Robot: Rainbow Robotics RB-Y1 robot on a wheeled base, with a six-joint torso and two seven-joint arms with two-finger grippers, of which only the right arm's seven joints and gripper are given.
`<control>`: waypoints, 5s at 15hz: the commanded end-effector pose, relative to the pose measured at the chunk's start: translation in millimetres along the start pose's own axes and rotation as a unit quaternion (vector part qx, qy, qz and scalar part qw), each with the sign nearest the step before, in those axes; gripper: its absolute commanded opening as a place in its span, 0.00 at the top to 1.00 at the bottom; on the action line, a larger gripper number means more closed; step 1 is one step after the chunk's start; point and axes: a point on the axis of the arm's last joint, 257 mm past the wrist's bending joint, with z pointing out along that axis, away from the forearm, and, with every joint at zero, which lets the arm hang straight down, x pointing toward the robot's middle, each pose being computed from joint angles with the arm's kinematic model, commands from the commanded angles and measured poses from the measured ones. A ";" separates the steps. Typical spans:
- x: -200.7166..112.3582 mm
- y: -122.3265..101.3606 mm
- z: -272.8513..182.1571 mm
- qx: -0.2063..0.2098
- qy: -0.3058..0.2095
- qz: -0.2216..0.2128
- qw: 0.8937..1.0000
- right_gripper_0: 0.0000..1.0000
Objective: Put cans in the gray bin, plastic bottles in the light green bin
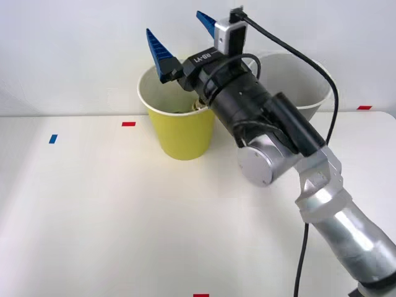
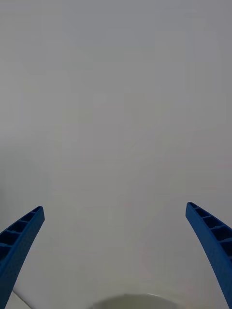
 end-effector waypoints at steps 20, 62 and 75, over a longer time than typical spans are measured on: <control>57.7 -87.0 -413.2 0.267 0.133 -0.071 0.952 0.00; 87.4 16.6 -540.4 0.330 0.188 0.006 0.925 0.00; 85.9 14.1 -542.0 0.336 0.186 0.005 0.923 0.00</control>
